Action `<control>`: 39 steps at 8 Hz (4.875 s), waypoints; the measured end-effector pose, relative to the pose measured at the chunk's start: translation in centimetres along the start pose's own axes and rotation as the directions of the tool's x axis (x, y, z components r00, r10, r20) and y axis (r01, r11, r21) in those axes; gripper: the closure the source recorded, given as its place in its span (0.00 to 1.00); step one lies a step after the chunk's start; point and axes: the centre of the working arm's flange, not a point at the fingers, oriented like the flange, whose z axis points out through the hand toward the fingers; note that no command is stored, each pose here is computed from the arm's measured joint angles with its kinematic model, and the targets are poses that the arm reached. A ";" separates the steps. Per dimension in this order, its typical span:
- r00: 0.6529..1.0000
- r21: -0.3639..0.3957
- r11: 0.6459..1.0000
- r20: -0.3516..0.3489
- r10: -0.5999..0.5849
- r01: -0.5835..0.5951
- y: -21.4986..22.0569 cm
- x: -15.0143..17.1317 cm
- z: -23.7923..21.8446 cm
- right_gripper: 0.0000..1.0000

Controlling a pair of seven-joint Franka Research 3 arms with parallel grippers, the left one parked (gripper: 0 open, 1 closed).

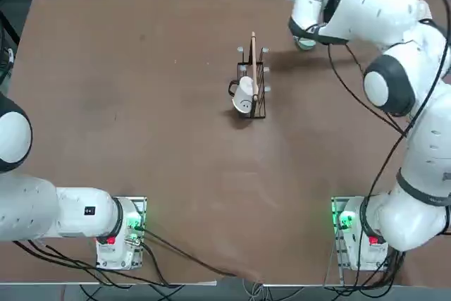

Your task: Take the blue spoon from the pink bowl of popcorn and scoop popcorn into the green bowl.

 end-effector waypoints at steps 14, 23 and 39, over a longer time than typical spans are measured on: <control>0.997 0.631 0.773 0.072 0.032 -0.070 -2.1 1.4 -13.9 0.88; 0.939 0.324 0.944 0.341 -0.054 -0.063 2.1 1.8 6.2 0.88; 0.939 0.233 0.972 0.335 -0.075 -0.005 1.1 -9.9 34.3 0.01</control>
